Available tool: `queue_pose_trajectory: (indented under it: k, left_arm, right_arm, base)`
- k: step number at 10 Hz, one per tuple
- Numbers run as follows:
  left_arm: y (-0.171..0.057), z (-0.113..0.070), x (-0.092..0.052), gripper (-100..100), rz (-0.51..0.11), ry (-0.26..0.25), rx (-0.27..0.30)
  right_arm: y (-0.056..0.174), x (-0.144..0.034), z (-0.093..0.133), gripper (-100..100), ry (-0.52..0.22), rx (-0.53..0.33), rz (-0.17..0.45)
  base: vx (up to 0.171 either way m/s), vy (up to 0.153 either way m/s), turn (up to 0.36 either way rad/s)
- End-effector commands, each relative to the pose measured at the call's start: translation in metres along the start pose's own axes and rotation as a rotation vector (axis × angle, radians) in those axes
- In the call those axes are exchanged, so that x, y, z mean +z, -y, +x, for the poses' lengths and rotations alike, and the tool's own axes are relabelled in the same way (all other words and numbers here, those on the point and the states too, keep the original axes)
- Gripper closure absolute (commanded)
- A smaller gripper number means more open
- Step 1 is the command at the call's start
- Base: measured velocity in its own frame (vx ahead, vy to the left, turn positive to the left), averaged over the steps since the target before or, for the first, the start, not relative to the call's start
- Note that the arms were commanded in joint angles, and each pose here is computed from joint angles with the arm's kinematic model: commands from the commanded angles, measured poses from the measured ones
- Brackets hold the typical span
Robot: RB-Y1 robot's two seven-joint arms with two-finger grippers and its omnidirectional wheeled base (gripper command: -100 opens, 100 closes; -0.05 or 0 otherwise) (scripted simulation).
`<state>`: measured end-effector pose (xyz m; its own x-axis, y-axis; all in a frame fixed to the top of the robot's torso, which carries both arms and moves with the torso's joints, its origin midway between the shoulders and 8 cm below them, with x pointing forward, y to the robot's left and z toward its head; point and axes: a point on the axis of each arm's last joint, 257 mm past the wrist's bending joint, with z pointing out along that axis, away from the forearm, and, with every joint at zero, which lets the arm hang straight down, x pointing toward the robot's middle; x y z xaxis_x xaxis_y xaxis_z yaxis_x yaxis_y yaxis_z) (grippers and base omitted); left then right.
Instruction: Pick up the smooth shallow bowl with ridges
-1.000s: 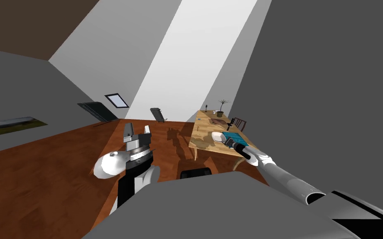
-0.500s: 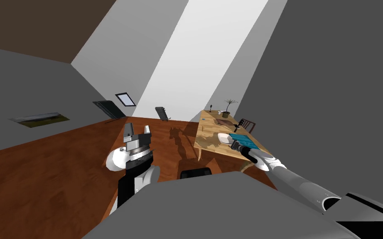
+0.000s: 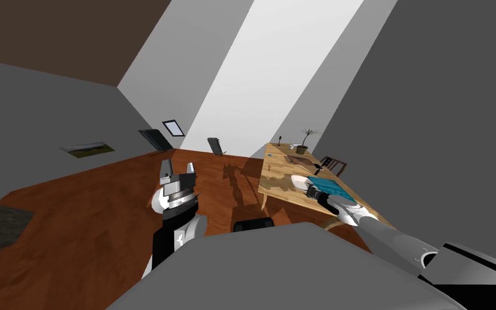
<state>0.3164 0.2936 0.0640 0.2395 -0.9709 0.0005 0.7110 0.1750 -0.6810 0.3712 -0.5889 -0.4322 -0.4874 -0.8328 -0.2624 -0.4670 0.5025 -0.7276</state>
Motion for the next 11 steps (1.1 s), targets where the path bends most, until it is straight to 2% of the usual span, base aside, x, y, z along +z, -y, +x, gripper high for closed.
queue_pose_trajectory:
  k: [1,2,3,4,5,7,8,9,11]
  left_arm:
    - [0.000,0.000,0.000,0,0.000,0.000,0.000]
    - [0.000,0.000,0.000,0,0.000,0.000,0.000]
    - [0.000,0.000,0.000,0,0.000,0.000,0.000]
    - [0.000,0.000,0.000,0,0.000,0.000,0.000]
    - [0.000,0.000,0.000,0,0.000,0.000,0.000]
    - [0.000,0.000,0.000,0,0.000,0.000,0.000]
    - [0.000,0.000,0.000,0,0.000,0.000,0.000]
    - [0.000,0.000,0.000,0,0.000,0.000,0.000]
    - [0.000,0.000,0.000,0,0.000,0.000,0.000]
  right_arm:
    - [-0.001,-0.002,0.009,-100,-0.010,-0.005,-0.002]
    - [-0.006,-0.007,0.042,-100,-0.081,-0.050,-0.013]
    - [-0.006,-0.007,0.042,-100,-0.081,-0.050,-0.013]
    - [-0.014,-0.012,0.066,-100,-0.131,-0.079,-0.028]
    - [-0.019,-0.014,0.073,-100,-0.148,-0.088,-0.037]
    - [-0.019,-0.014,0.072,-100,-0.142,-0.086,-0.037]
    - [-0.019,-0.014,0.072,0,-0.143,-0.086,-0.037]
    - [-0.023,-0.012,0.062,-100,-0.129,-0.104,-0.039]
    - [-0.027,-0.010,0.052,-100,-0.115,-0.121,-0.041]
  base:
    - [0.013,0.042,-0.010]
    - [0.059,0.103,0.224]
    - [0.069,0.104,0.116]
    - [0.075,0.105,0.149]
    - [0.058,0.103,0.145]
    - [0.022,0.036,0.007]
    - [0.000,0.000,0.000]
    - [0.041,-0.024,-0.150]
    - [0.077,-0.047,-0.135]
